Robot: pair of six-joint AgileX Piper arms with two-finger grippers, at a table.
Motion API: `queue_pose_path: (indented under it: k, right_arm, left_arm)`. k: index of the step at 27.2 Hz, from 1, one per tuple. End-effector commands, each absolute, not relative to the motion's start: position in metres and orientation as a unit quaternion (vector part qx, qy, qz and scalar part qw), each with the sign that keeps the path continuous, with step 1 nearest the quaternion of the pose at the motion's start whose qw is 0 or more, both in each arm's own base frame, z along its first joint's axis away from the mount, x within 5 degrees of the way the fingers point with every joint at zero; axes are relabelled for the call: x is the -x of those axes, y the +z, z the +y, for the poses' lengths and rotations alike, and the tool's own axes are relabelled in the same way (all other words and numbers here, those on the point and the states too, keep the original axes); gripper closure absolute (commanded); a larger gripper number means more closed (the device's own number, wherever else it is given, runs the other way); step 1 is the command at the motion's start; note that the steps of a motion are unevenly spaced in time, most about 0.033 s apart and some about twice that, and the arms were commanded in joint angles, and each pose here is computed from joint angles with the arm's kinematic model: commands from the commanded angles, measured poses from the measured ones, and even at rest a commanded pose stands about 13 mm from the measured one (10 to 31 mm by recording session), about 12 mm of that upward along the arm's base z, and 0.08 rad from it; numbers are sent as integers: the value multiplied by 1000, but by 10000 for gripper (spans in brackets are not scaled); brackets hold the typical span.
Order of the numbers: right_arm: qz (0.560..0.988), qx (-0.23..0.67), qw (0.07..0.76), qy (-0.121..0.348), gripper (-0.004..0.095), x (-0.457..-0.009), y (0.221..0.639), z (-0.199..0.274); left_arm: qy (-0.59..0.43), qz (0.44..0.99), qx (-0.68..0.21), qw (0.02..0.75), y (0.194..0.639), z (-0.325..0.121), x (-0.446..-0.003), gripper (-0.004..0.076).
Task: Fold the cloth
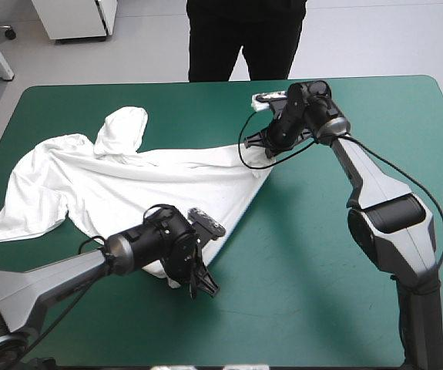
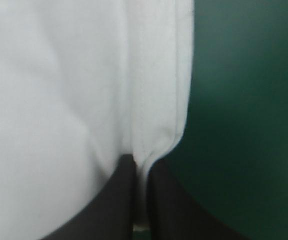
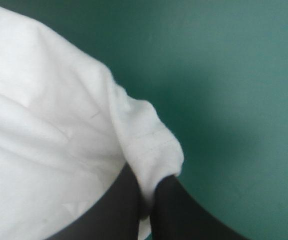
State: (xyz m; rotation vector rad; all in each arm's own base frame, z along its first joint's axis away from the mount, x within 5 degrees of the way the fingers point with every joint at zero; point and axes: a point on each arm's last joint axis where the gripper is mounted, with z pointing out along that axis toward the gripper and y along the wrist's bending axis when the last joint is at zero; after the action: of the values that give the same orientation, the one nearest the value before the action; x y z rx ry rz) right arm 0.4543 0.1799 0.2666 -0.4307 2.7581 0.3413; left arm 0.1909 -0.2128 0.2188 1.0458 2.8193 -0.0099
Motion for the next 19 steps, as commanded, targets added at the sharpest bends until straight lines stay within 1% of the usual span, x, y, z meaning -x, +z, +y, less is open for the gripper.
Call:
queue_pose_path:
  k: [1, 2, 3, 7, 9, 12, 15, 19]
  right_arm:
    - [937, 159, 276, 146, 925, -415, 376, 167]
    - [932, 160, 289, 148, 925, -408, 388, 165]
    - [923, 161, 314, 155, 925, -394, 412, 160]
    - [905, 162, 359, 159, 925, -366, 452, 149]
    - [895, 165, 386, 151, 925, -349, 472, 141]
    - [879, 162, 428, 132, 925, -323, 502, 127]
    - [863, 156, 468, 108, 925, -296, 527, 112]
    - [839, 145, 518, 85, 925, -259, 557, 92]
  left_arm:
    - [20, 943, -298, 148, 287, -180, -209, 733]
    - [23, 944, -283, 167, 302, -172, -214, 733]
    - [26, 944, -256, 206, 330, -158, -221, 733]
    - [20, 931, -205, 302, 390, -131, -229, 733]
    - [19, 918, -186, 350, 419, -121, -231, 733]
    - [19, 893, -183, 411, 457, -111, -230, 733]
    - [12, 856, -194, 478, 493, -108, -225, 733]
    - [-16, 805, -183, 565, 533, -105, -218, 733]
